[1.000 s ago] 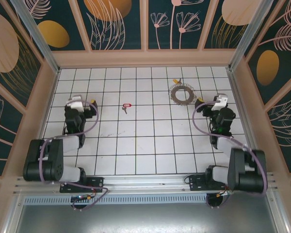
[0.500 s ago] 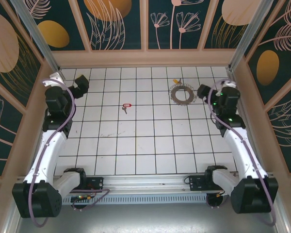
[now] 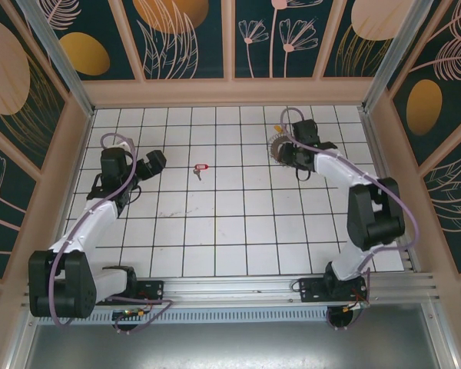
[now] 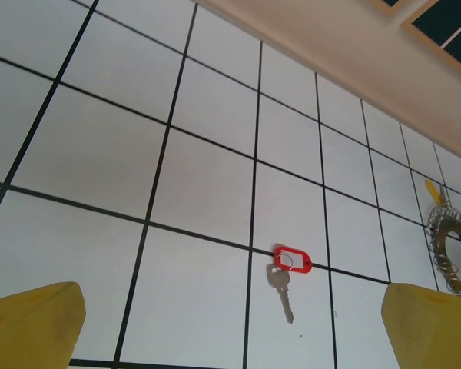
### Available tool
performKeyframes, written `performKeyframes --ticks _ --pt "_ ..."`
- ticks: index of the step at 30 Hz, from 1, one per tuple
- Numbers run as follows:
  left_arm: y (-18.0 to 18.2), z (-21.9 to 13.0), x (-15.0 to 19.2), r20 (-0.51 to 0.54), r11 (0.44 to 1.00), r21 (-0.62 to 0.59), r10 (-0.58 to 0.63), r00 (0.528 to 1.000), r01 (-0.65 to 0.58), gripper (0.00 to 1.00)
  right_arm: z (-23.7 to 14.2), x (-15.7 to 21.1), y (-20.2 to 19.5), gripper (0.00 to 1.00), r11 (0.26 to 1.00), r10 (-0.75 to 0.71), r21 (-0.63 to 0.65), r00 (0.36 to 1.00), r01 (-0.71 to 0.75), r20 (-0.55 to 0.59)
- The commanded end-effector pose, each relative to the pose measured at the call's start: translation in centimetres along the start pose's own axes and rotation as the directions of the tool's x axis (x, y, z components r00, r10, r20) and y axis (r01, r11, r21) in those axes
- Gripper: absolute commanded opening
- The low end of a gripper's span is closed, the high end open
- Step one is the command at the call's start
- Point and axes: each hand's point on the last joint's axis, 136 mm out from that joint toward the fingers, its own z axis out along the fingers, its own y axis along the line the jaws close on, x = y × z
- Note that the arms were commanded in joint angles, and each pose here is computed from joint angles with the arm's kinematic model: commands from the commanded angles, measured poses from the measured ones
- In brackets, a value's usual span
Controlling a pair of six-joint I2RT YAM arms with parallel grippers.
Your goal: Put the keys on the keyring
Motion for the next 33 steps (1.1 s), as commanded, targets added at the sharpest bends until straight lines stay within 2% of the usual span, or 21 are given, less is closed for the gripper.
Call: performKeyframes --ticks 1,3,6,12,19,24,25,29,33 --pt "-0.4 0.4 -0.2 -0.028 1.0 0.009 -0.021 0.999 0.021 0.99 1.4 -0.5 -0.2 0.42 0.995 0.015 0.095 0.999 -0.012 -0.031" --pt "-0.3 0.8 0.2 -0.045 1.0 0.008 -0.027 0.999 0.028 0.99 2.4 -0.3 -1.7 0.36 0.979 0.072 0.192 0.997 -0.063 -0.041" --pt "0.2 1.3 0.7 -0.067 0.999 -0.007 -0.036 0.997 0.035 0.99 4.0 0.0 -2.1 0.33 0.961 0.148 0.239 0.989 -0.137 -0.027" --pt "0.5 2.2 1.6 -0.109 0.999 -0.01 -0.041 0.993 0.04 0.99 5.7 -0.7 0.1 0.34 0.952 0.039 0.305 0.998 -0.024 -0.043" --pt "0.6 3.2 2.6 -0.156 0.999 -0.009 -0.05 0.986 0.049 0.99 6.7 -0.5 0.1 0.33 0.962 0.047 0.273 0.996 -0.024 -0.077" --pt "1.0 3.0 2.3 -0.14 0.999 -0.03 -0.03 0.99 0.026 0.99 7.7 1.3 -0.3 0.33 0.968 0.063 0.251 0.986 -0.023 -0.152" --pt "1.0 3.0 2.2 -0.137 0.999 -0.033 -0.028 0.99 0.023 0.99 7.8 1.6 -0.4 0.3 0.968 0.061 0.25 0.985 -0.019 -0.163" --pt "1.1 2.9 2.1 -0.13 0.999 -0.041 -0.022 0.991 0.017 0.99 7.7 1.4 -1.1 0.27 0.966 0.088 0.256 0.985 -0.047 -0.15" --pt "1.0 2.8 2.1 -0.127 0.999 -0.042 -0.016 0.992 0.01 0.99 8.6 2.0 -1.5 0.27 0.968 0.111 0.242 0.977 -0.065 -0.183"
